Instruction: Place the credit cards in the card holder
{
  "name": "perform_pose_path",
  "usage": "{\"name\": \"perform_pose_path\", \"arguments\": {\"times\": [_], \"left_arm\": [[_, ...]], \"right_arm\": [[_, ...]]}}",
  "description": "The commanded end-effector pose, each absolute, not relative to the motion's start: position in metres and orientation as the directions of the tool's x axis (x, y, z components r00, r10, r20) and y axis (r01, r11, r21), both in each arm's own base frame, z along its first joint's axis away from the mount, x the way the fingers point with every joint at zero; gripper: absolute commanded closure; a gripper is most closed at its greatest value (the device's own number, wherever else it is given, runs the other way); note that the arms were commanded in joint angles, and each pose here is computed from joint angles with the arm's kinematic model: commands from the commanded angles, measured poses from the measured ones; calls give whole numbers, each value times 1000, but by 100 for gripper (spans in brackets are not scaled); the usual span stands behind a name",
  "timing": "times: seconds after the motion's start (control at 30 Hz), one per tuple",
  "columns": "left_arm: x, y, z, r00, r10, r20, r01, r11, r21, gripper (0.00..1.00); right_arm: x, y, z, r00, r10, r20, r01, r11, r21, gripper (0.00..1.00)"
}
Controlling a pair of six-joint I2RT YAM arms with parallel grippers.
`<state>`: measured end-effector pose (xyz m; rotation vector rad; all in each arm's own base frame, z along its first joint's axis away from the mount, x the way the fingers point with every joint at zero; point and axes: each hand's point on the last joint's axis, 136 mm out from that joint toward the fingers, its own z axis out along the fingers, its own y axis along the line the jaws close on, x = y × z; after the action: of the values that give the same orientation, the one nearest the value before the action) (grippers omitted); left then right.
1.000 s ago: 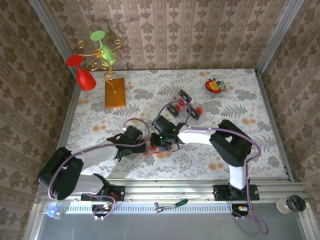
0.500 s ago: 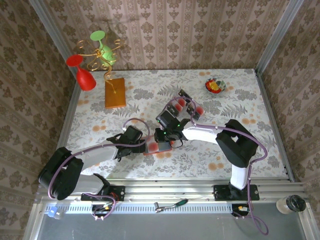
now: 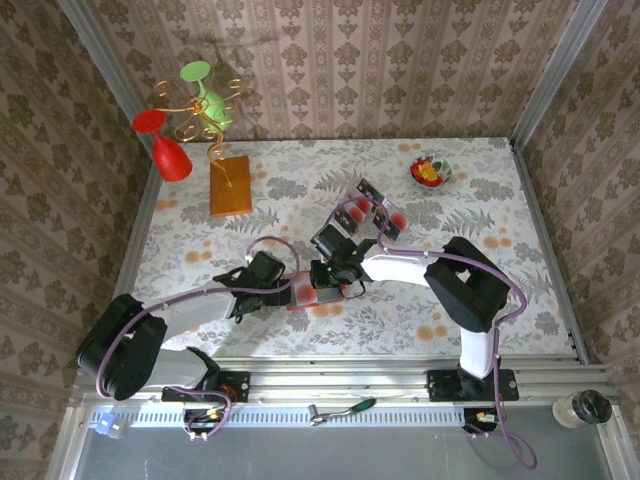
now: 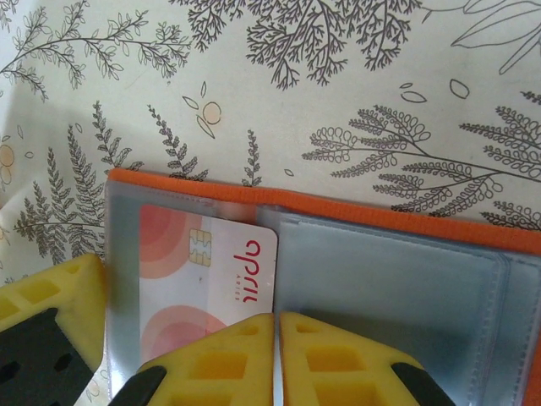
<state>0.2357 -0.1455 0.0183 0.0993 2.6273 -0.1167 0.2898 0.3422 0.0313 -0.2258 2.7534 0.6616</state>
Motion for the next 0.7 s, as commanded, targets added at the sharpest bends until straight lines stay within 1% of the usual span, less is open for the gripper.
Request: {"name": "perform_pose_path", "arguments": {"times": [0.0, 0.4, 0.67], "left_arm": [[235, -146, 13, -875, 51, -481, 99, 992, -75, 10], [236, -148, 15, -873, 47, -485, 100, 992, -83, 10], [240, -151, 25, -865, 48, -499, 107, 990, -90, 10]], "right_arm": [[283, 345, 21, -949, -107, -297, -227, 886, 405, 88], [279, 364, 26, -953, -111, -281, -235, 856, 460, 89], [276, 372, 24, -955, -126, -270, -243, 854, 461, 89]]}}
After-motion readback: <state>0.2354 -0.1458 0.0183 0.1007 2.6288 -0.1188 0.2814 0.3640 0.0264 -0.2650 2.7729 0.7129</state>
